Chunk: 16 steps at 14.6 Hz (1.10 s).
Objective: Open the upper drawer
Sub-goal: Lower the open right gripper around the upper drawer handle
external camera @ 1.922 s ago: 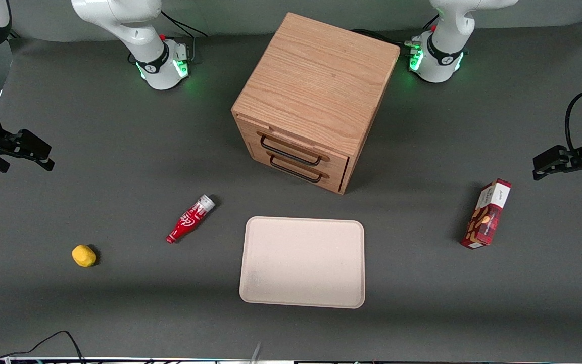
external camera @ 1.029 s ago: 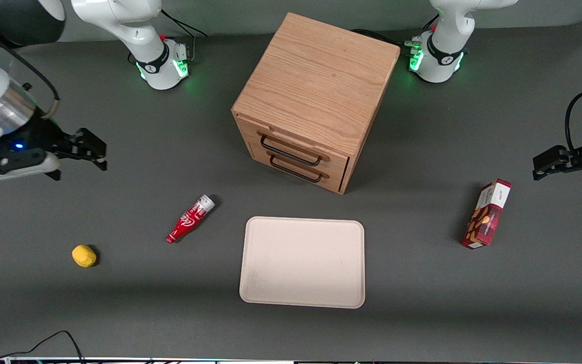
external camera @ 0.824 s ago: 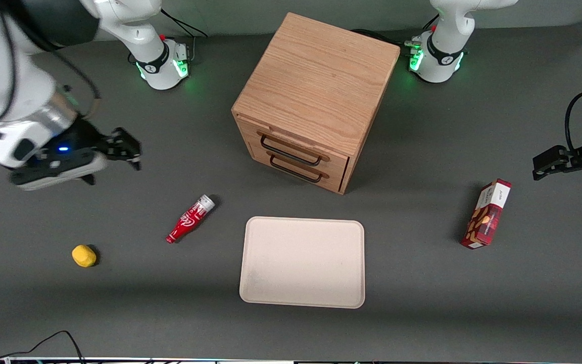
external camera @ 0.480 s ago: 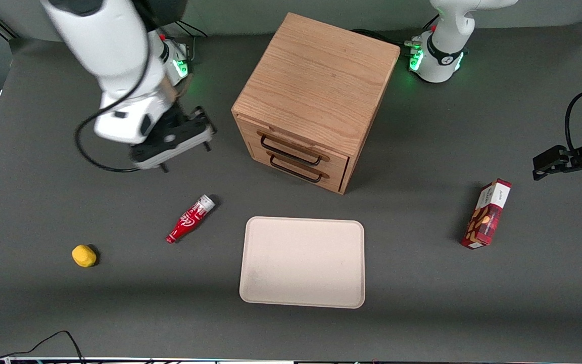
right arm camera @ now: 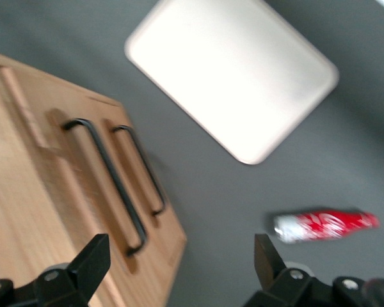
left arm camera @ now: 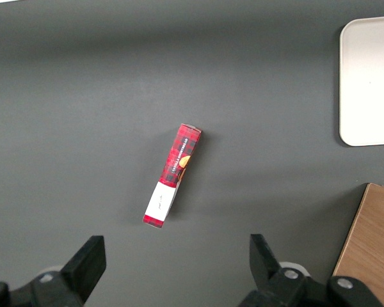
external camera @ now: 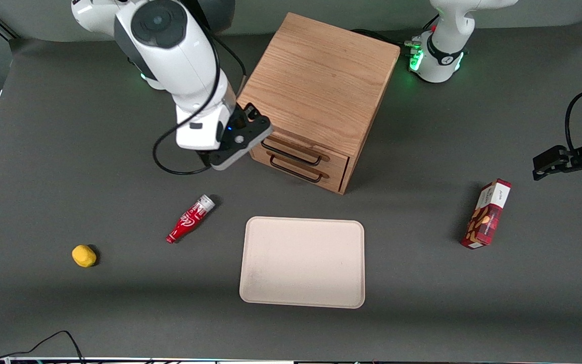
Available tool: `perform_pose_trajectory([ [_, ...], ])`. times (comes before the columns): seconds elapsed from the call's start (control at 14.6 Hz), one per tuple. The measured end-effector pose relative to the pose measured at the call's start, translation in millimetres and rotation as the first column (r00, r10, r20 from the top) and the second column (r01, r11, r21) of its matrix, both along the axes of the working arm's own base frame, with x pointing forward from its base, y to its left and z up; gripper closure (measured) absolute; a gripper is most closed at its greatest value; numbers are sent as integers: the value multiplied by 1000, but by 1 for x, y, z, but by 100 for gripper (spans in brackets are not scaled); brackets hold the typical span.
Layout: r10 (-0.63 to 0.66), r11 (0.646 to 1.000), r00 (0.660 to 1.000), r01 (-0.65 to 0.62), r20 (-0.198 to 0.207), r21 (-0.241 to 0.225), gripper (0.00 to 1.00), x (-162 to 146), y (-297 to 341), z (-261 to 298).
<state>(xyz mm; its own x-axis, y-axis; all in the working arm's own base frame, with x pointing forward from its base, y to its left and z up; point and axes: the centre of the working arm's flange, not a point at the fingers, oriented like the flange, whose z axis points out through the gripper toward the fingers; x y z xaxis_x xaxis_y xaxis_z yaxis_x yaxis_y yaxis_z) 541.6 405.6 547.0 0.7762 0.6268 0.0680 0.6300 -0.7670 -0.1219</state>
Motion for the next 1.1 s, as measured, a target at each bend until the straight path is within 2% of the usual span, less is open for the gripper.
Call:
perform_pose_trajectory([
  [0.14, 44, 998, 998, -42, -37, 53, 0, 6, 9, -17],
  [0.41, 184, 980, 980, -177, -80, 93, 0, 14, 20, -59],
  [0.75, 312, 947, 945, -301, -98, 113, 0, 21, 24, -96],
  [0.96, 366, 924, 925, -348, -99, 159, 0, 21, 28, -104],
  [1.1, 380, 916, 921, -361, -89, 174, 0, 23, 30, -109],
])
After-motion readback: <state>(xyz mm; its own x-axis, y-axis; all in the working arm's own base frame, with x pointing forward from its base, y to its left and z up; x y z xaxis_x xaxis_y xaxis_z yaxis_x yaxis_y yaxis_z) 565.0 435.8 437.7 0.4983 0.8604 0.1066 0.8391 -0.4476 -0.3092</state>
